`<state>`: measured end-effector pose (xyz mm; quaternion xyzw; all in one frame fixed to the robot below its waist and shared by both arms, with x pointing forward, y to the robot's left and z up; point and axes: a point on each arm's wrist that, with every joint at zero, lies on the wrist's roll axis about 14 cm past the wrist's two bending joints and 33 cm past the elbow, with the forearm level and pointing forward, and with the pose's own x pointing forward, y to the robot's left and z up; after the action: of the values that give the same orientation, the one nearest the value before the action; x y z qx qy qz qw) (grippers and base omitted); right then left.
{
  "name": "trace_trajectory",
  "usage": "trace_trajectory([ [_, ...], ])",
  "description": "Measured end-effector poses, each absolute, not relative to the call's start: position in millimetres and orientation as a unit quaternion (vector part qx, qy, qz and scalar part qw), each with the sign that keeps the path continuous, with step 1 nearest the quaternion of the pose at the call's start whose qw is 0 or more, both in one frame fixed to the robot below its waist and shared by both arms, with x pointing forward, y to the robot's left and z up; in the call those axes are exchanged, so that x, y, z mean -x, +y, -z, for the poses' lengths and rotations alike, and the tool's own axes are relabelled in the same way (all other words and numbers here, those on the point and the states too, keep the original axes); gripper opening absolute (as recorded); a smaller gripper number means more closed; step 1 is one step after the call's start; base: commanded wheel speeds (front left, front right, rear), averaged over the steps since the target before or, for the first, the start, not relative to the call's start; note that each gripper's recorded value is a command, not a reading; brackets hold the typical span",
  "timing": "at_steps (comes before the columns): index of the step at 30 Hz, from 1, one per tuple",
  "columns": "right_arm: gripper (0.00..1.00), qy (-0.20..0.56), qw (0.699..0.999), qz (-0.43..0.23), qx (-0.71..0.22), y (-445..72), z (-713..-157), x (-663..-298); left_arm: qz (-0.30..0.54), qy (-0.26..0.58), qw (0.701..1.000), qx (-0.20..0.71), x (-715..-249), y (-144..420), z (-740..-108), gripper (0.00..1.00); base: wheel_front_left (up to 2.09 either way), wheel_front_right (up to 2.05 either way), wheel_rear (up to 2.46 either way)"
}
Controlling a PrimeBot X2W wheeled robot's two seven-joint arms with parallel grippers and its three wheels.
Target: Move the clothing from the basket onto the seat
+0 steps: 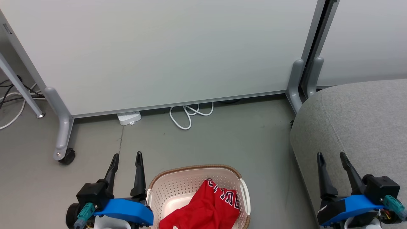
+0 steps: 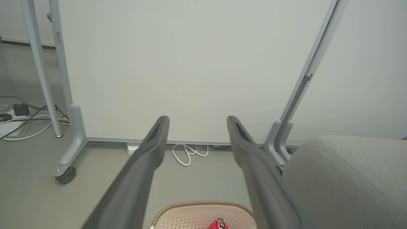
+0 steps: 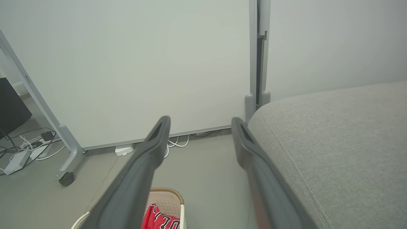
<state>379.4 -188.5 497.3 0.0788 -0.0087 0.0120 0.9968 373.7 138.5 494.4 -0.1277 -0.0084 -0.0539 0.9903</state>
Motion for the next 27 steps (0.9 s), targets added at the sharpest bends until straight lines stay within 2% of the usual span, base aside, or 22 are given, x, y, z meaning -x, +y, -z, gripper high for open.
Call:
trace_trajectory([
  [27, 1.00, -0.010, 0.998, -0.016, -0.061, -187.3, -496.7, -379.0, 0.059, -0.010, 0.991, 0.120, -374.2, 134.0, -493.8, 1.00, 0.00, 0.00, 0.00],
])
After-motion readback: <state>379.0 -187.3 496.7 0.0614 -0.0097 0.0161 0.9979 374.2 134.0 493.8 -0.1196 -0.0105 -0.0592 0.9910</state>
